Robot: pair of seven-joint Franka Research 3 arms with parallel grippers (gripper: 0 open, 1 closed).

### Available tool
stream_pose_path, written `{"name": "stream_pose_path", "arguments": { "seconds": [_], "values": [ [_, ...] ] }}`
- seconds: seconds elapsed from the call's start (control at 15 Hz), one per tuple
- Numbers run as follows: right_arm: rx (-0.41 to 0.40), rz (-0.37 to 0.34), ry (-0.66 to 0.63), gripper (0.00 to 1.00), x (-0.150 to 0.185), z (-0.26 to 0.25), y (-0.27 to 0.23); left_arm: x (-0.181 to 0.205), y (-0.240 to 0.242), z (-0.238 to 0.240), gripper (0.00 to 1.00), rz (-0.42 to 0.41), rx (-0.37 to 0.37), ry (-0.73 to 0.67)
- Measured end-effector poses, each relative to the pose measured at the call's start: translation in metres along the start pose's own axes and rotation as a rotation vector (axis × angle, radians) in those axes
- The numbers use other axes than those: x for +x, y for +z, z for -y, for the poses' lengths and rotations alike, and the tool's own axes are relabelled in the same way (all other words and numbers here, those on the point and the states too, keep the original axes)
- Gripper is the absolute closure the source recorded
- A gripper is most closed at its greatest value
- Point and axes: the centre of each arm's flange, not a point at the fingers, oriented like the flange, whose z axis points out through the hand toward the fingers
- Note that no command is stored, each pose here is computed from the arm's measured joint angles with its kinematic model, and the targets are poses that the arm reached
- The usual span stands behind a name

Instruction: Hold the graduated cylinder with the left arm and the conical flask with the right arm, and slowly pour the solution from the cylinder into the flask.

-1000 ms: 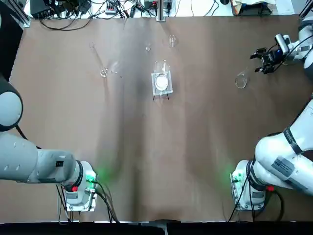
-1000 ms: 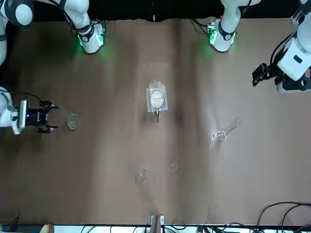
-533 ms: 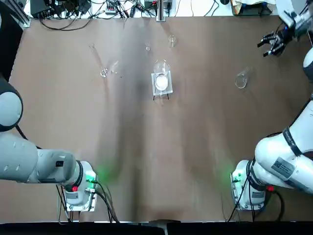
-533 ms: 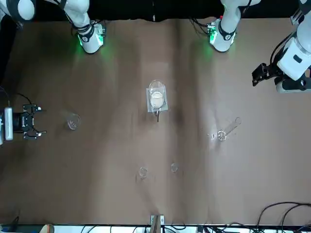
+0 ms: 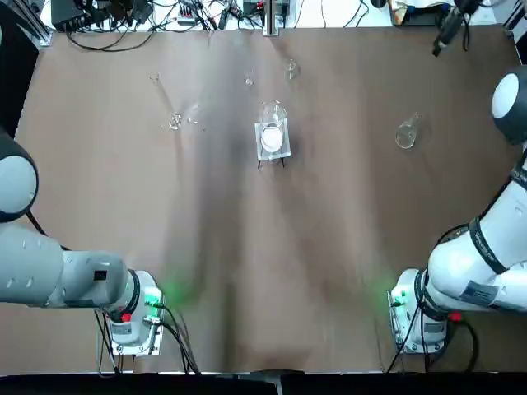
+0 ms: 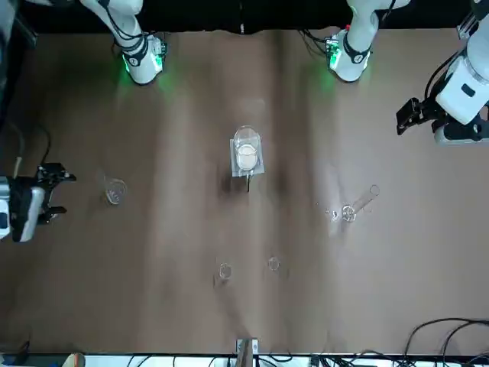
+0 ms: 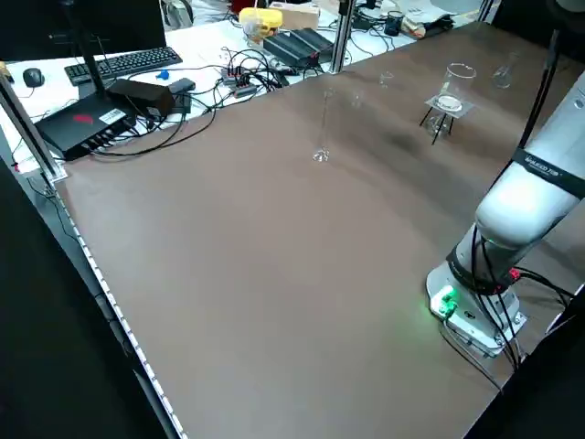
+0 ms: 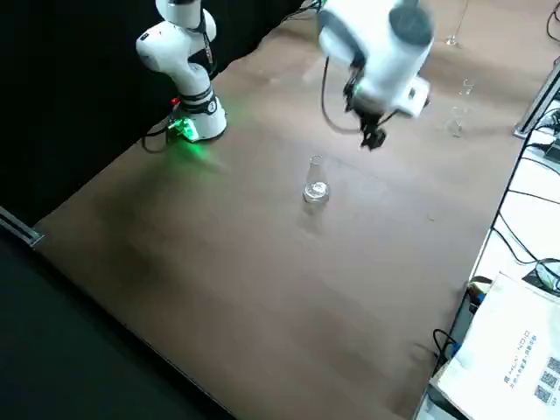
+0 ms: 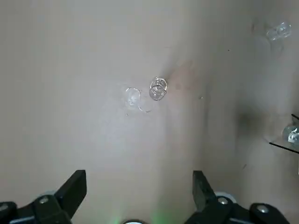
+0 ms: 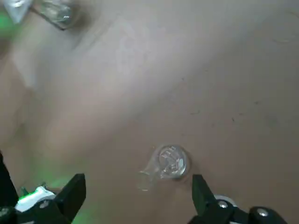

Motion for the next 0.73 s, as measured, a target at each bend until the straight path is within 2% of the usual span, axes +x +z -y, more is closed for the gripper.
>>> {"name": "stream_pose_path", "arguments": {
  "seconds": [0.13, 0.27, 0.47, 0.73],
  "values": [
    [-0.067, 0.042, 0.127, 0.0, 0.034, 0.038, -0.016, 0.0, 0.0, 0.0, 0.0, 0.0, 0.0, 0.0],
    [-0.131, 0.041, 0.286, 0.0, 0.05, 0.071, -0.038, 0.0, 0.0, 0.0, 0.0, 0.0, 0.0, 0.001],
    [-0.157, 0.019, 0.547, 0.0, 0.047, 0.121, -0.073, 0.0, 0.0, -0.001, 0.0, 0.0, 0.0, 0.001],
    [-0.205, -0.006, 0.695, 0.0, 0.028, 0.175, -0.101, 0.0, 0.0, -0.002, 0.0, 0.0, 0.0, 0.003]
  ]
}}
